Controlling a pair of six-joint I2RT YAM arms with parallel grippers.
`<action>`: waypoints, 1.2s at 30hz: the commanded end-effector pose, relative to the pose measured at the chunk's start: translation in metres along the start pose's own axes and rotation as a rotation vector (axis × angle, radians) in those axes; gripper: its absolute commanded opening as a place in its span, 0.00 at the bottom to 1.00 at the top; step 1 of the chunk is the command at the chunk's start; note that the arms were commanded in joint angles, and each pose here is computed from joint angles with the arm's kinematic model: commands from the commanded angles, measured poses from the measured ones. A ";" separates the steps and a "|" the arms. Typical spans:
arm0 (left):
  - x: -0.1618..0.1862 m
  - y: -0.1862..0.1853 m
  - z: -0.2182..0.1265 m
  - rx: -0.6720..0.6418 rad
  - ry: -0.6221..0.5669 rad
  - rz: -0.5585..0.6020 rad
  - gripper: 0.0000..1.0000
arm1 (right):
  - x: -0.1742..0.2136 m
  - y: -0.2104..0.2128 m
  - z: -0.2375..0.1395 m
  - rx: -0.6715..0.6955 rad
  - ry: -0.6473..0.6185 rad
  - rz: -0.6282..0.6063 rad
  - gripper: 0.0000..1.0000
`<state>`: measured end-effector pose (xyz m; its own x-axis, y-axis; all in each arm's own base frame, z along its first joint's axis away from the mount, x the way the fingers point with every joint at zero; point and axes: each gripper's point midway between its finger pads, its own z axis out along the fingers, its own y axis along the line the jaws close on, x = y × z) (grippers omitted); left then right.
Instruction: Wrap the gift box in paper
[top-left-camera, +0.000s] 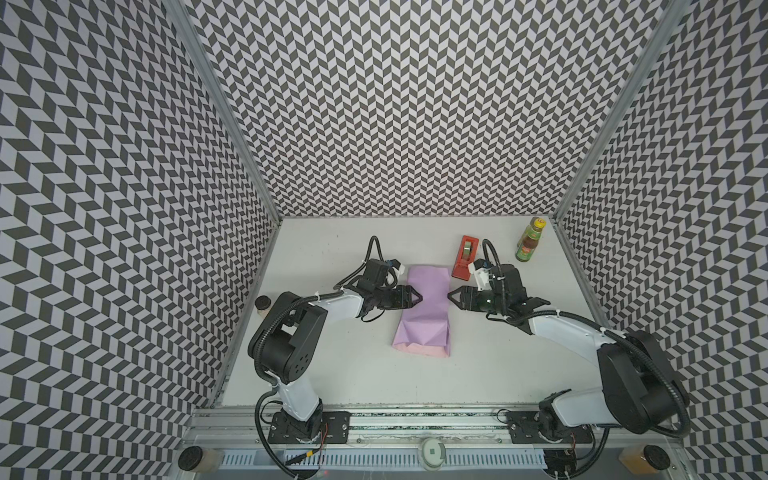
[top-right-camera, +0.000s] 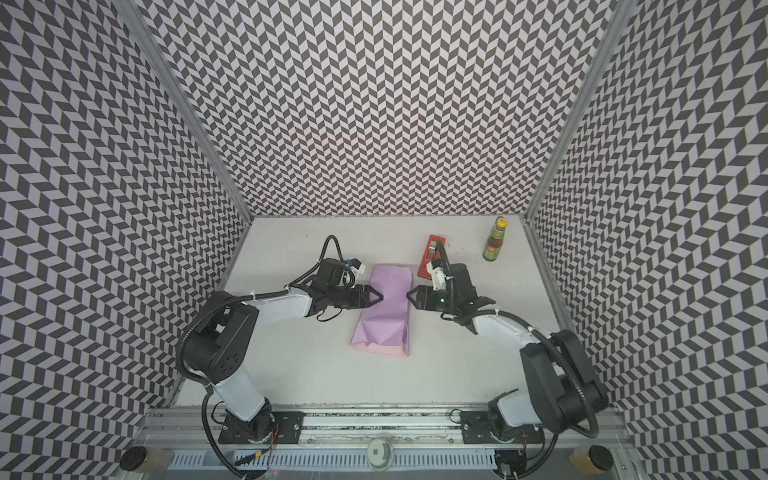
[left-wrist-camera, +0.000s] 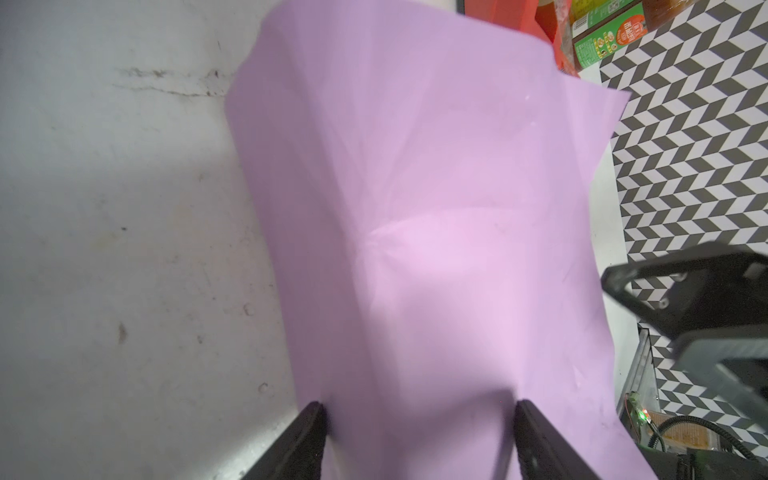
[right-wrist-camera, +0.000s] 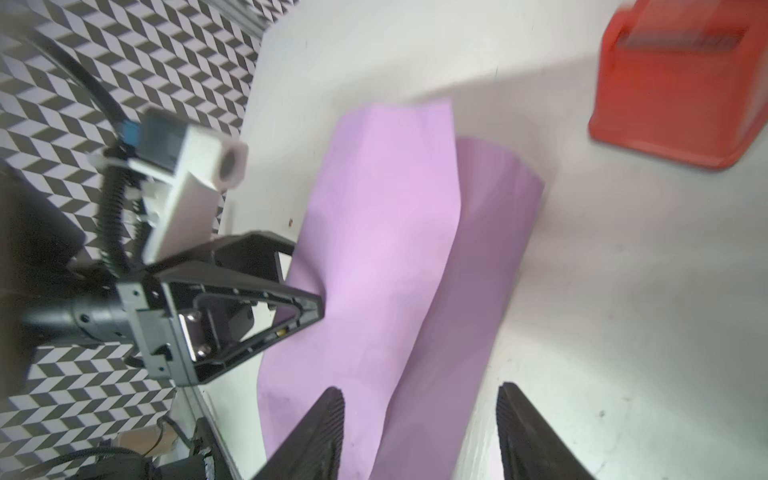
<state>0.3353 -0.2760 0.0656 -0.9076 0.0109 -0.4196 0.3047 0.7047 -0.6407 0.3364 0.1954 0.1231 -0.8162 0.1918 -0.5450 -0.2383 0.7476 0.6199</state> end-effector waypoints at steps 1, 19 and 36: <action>0.065 0.059 0.009 -0.210 0.176 -0.101 0.70 | -0.042 -0.013 -0.021 0.063 -0.126 -0.016 0.64; 0.067 0.062 0.009 -0.220 0.177 -0.103 0.69 | -0.134 -0.050 0.026 -0.038 -0.160 0.129 0.54; 0.065 0.062 0.010 -0.220 0.173 -0.100 0.69 | -0.125 -0.078 0.064 -0.048 -0.099 0.197 0.47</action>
<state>0.3356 -0.2756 0.0654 -0.9063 0.0054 -0.4225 0.3032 0.7048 -0.6414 0.4791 0.1493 0.0964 -0.8133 0.3885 -0.4331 -0.0579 0.6866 0.7247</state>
